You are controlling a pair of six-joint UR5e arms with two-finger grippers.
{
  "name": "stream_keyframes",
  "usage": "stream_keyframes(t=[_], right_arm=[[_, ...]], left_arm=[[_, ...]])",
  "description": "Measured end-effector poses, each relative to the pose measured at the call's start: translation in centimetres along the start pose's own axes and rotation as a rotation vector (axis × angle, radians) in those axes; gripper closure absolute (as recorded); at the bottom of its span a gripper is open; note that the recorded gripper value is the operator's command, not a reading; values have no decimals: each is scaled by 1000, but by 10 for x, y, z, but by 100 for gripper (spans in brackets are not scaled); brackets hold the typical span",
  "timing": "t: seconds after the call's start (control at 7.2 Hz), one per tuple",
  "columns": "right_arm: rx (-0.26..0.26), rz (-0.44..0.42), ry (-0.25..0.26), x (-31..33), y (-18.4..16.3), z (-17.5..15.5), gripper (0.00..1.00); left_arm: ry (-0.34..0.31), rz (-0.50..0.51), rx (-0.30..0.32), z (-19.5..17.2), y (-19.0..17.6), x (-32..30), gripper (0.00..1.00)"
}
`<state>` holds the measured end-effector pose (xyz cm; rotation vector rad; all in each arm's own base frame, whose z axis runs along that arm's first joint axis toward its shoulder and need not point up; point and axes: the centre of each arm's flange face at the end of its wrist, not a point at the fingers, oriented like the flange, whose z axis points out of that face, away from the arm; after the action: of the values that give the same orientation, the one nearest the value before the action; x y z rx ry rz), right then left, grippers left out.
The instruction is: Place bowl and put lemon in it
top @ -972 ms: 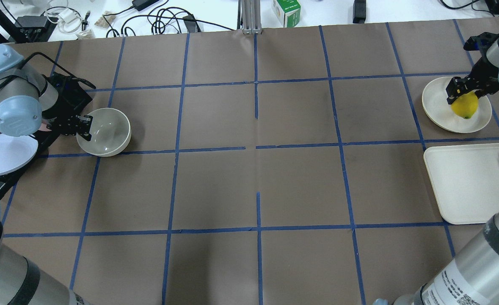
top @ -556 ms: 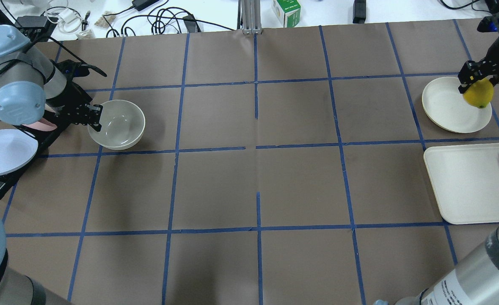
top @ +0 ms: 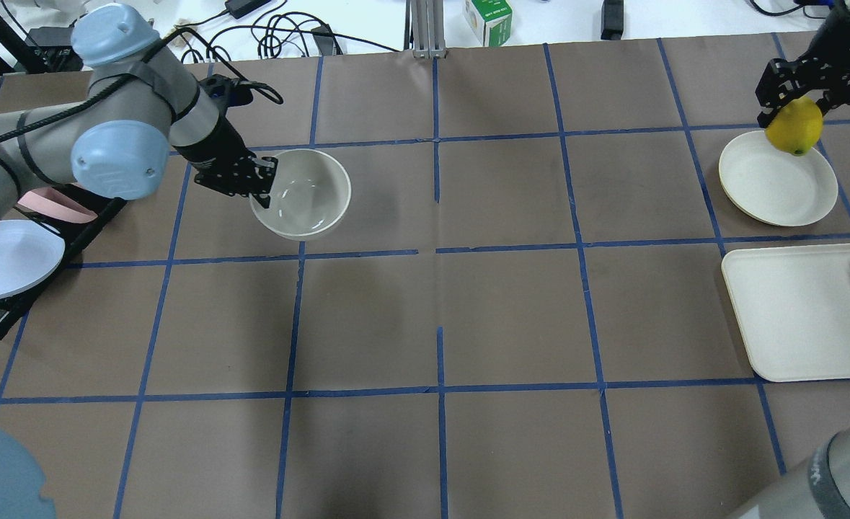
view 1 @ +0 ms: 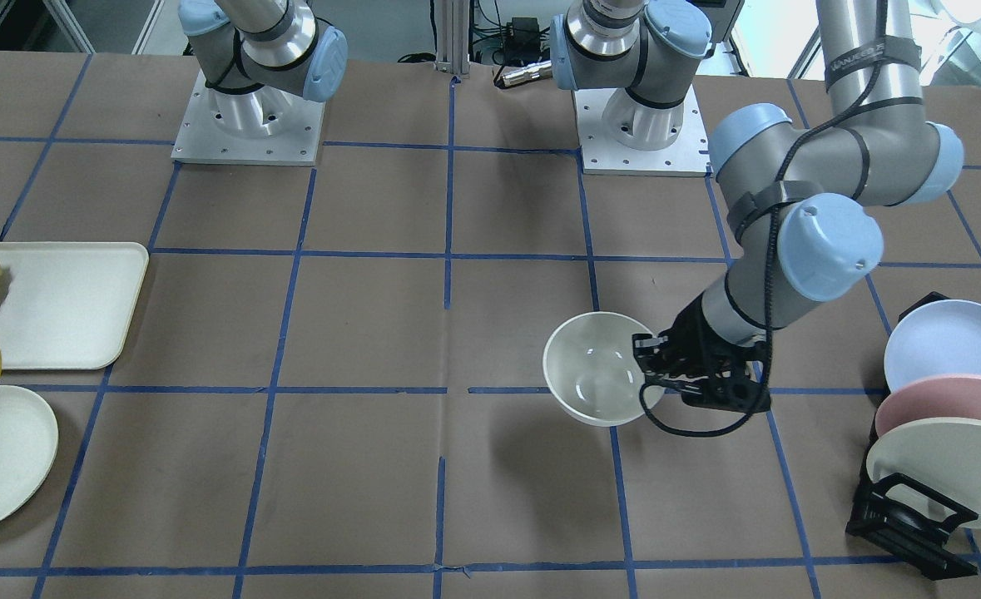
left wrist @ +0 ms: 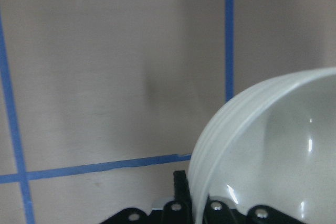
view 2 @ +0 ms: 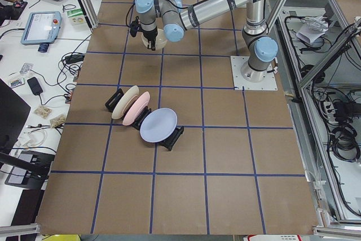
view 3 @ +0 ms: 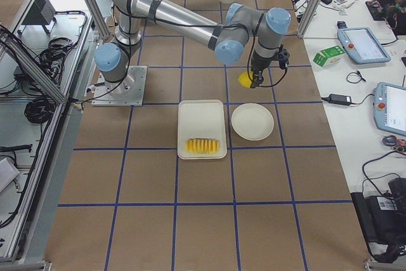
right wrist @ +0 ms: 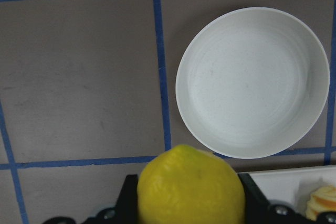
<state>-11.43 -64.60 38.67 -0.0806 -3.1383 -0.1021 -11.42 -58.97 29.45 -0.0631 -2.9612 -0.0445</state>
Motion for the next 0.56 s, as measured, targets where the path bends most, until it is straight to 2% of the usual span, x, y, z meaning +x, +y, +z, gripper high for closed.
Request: stream_keyframes(t=[0.28,0.56], right_arm=[[-18,10,-2,-43,13,-19,100],[-30,9,-9,-90,23,-30,100]], left_arm=[[39,-23,12,34,8,85,100],[48,-19,16,71,17,125,100]])
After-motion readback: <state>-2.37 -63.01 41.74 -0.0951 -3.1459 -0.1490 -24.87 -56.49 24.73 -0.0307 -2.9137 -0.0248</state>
